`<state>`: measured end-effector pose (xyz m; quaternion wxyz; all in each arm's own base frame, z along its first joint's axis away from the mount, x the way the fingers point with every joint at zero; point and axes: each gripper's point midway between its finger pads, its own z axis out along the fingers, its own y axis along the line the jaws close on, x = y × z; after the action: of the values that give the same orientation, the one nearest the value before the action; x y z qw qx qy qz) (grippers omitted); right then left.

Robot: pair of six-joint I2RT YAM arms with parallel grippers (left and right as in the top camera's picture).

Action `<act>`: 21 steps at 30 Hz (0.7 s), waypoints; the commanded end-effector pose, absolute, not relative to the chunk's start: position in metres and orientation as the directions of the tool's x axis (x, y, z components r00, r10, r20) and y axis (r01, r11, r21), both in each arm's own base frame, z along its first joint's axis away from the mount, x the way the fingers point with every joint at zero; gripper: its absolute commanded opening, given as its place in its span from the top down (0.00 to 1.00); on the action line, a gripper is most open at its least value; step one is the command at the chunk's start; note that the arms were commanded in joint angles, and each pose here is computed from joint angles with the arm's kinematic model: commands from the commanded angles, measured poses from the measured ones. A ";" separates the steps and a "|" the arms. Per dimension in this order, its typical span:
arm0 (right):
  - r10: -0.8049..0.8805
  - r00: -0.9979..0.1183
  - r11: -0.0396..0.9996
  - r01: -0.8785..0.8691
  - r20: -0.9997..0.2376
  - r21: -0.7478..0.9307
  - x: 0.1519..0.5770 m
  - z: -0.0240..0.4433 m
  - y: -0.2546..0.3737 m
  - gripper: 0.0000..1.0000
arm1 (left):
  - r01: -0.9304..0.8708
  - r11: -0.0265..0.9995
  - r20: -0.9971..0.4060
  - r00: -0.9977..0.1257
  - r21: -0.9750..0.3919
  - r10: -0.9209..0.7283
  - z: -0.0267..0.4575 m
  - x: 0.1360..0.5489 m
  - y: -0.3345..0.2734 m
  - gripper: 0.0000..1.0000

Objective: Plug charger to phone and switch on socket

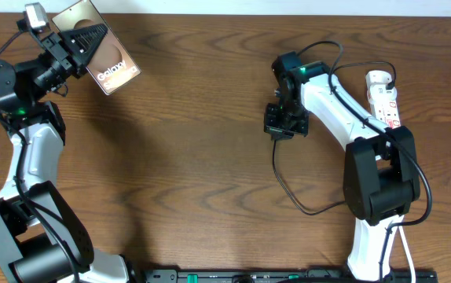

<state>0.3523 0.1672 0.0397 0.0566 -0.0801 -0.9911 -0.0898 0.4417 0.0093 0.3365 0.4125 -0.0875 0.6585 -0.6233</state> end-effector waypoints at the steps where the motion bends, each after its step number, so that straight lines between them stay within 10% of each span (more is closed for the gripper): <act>1: 0.146 -0.982 0.980 0.160 0.120 0.118 0.351 0.036 0.166 0.99 | 0.437 0.217 -0.471 -0.640 -0.873 -0.607 0.351 0.435 0.004 0.92; 21: 0.136 -0.956 0.987 0.153 0.261 0.044 0.297 -0.018 0.168 0.99 | 0.439 0.214 -0.474 -0.657 -0.873 -0.587 0.349 0.432 0.001 0.93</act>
<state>0.3120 0.1703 -0.0019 0.1124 -0.0695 -0.9902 -0.0444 0.4380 0.0059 0.3347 0.4024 -0.0773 0.6637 -0.6258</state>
